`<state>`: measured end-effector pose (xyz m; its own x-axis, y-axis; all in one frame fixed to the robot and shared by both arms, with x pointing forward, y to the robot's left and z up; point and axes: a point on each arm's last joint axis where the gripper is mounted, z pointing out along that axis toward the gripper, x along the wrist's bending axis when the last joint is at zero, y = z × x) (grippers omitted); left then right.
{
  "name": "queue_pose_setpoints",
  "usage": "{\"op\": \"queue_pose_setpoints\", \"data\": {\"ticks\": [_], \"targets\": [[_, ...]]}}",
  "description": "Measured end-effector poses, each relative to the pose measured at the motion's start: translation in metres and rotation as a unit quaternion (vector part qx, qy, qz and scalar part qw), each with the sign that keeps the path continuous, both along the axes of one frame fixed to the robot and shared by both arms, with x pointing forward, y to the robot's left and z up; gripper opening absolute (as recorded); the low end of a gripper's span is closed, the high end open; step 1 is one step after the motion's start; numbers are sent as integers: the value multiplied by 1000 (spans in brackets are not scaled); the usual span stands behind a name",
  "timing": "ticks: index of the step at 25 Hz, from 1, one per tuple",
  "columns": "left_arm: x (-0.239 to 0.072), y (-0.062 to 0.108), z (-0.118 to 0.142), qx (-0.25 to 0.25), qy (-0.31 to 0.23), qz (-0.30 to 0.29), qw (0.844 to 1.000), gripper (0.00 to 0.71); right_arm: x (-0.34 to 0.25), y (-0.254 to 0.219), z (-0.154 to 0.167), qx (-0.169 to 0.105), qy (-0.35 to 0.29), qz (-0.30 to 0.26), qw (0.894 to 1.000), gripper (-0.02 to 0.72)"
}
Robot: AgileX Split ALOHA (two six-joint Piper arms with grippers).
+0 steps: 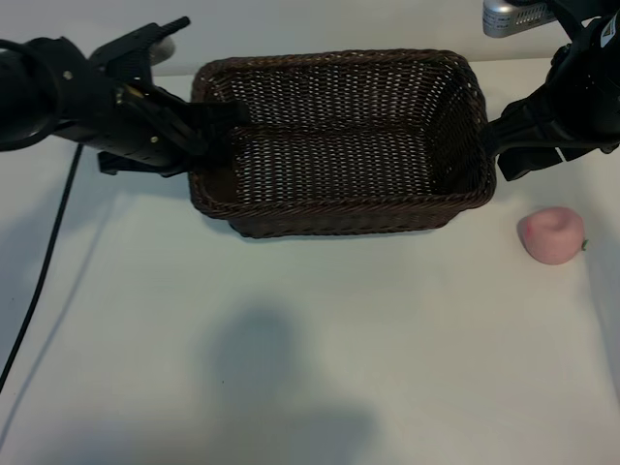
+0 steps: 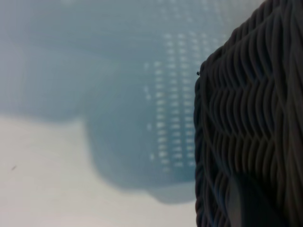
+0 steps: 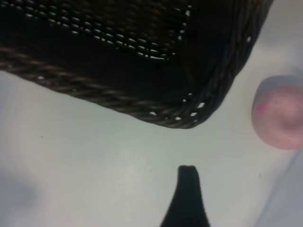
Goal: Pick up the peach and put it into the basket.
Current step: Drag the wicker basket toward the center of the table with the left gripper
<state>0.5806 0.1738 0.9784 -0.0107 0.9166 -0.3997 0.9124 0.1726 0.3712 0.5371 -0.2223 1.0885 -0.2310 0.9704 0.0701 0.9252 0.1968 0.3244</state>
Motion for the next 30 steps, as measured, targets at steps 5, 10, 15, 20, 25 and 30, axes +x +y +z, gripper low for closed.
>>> {"op": "queue_pose_setpoints", "data": {"ticks": [5, 10, 15, 20, 25, 30], "targets": [[8, -4, -19, 3, 9, -16, 1000, 156, 0, 0, 0, 0, 0, 0, 1000, 558], [13, -5, -38, 8, 25, -14, 1000, 156, 0, 0, 0, 0, 0, 0, 1000, 558], [15, -6, -49, 7, 33, -7, 999, 156, 0, 0, 0, 0, 0, 0, 1000, 558], [16, -6, -54, 6, 39, -2, 999, 156, 0, 0, 0, 0, 1, 0, 1000, 558], [16, -6, -54, 6, 39, -2, 999, 156, 0, 0, 0, 0, 1, 0, 1000, 558], [15, -7, -55, 5, 48, -7, 999, 227, 0, 0, 0, 0, 1, 0, 1000, 558]]}}
